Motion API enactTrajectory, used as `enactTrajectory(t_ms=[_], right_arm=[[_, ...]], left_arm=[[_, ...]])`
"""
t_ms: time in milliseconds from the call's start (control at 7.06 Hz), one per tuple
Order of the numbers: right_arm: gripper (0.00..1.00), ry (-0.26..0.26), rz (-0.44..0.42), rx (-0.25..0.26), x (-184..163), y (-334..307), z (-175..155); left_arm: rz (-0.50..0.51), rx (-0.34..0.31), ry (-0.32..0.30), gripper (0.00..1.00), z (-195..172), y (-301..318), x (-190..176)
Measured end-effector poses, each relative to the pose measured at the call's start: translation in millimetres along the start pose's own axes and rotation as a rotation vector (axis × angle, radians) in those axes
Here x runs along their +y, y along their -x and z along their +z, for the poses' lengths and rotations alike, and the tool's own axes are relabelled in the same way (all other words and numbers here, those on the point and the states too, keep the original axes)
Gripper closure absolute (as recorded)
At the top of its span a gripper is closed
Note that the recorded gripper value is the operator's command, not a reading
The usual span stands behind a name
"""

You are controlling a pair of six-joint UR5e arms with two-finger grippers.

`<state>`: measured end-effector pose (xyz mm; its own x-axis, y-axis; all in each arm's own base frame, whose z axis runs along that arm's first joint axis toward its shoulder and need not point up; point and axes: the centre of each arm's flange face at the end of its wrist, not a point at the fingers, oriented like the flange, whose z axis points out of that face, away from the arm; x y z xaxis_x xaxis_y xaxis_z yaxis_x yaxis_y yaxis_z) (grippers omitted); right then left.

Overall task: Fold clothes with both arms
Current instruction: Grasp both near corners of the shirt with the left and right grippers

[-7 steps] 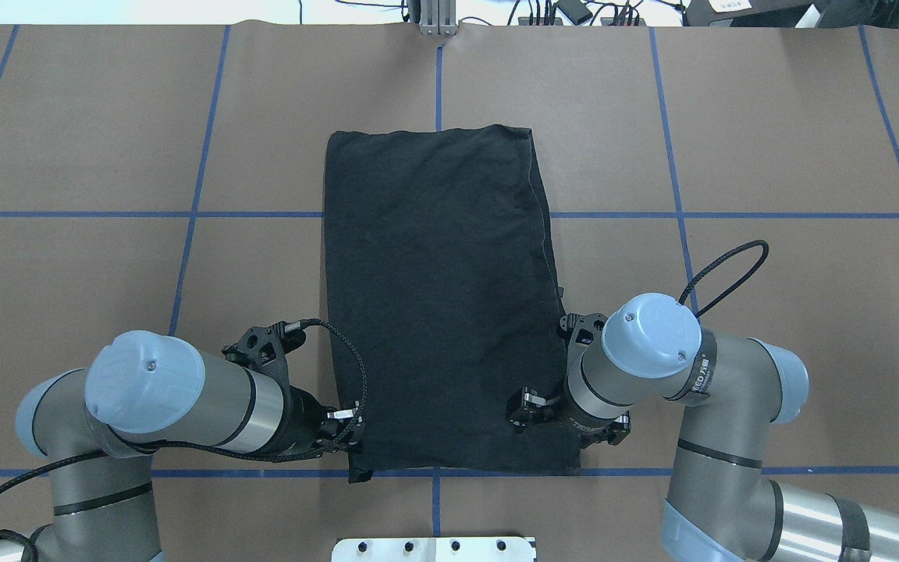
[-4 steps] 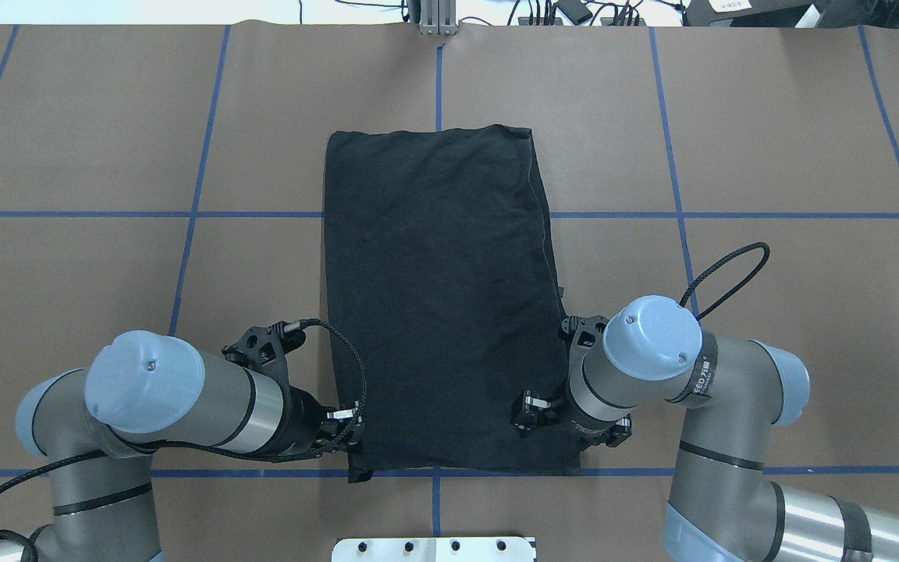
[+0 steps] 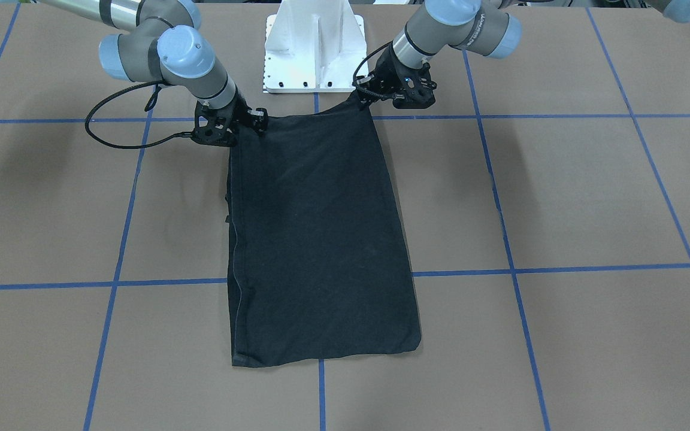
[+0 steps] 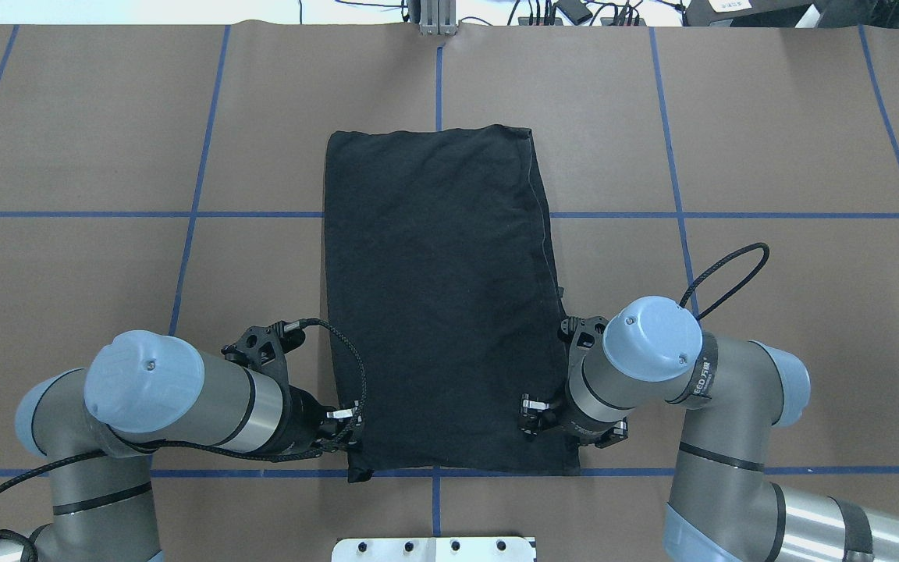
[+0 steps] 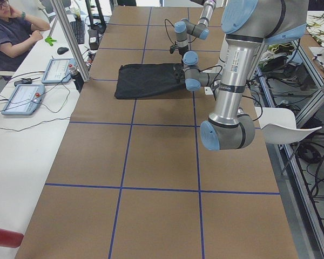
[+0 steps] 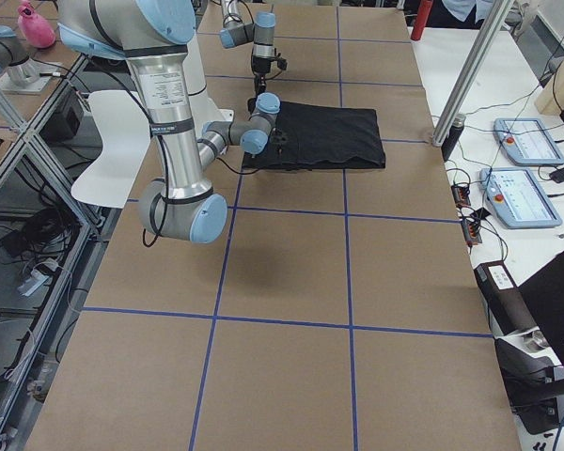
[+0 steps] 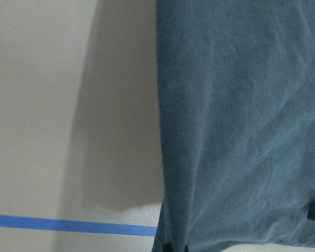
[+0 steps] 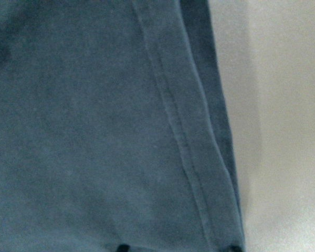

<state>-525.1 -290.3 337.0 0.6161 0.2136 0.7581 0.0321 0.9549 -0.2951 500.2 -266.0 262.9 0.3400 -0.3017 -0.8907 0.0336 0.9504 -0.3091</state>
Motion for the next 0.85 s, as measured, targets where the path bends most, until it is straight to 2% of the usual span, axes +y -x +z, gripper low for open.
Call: enactTrajectory(t_ms=[142, 283, 425, 566, 850], right_arm=[[0.57, -0.001, -0.001, 0.0, 0.4, 0.1, 0.1], [0.42, -0.002, -0.001, -0.001, 0.6, 0.2, -0.7], [0.42, -0.001, -0.002, -0.004, 0.9, -0.1, -2.5], [0.23, -0.002, -0.002, -0.005, 1.3, -2.1, -4.4], [0.22, 0.0, 0.0, 0.004, 2.7, -8.9, -2.4]], left_arm=[[0.0, 0.0, 0.0, 1.0, -0.2, -0.1, 0.0], [0.0, 0.0, 0.0, 1.0, -0.2, -0.1, -0.1], [0.0, 0.0, 0.0, 1.0, -0.2, -0.1, -0.1], [0.0, 0.001, 0.0, 1.0, -0.4, -0.2, -0.1], [-0.001, 0.001, 0.0, 1.0, -0.6, -0.3, 0.1]])
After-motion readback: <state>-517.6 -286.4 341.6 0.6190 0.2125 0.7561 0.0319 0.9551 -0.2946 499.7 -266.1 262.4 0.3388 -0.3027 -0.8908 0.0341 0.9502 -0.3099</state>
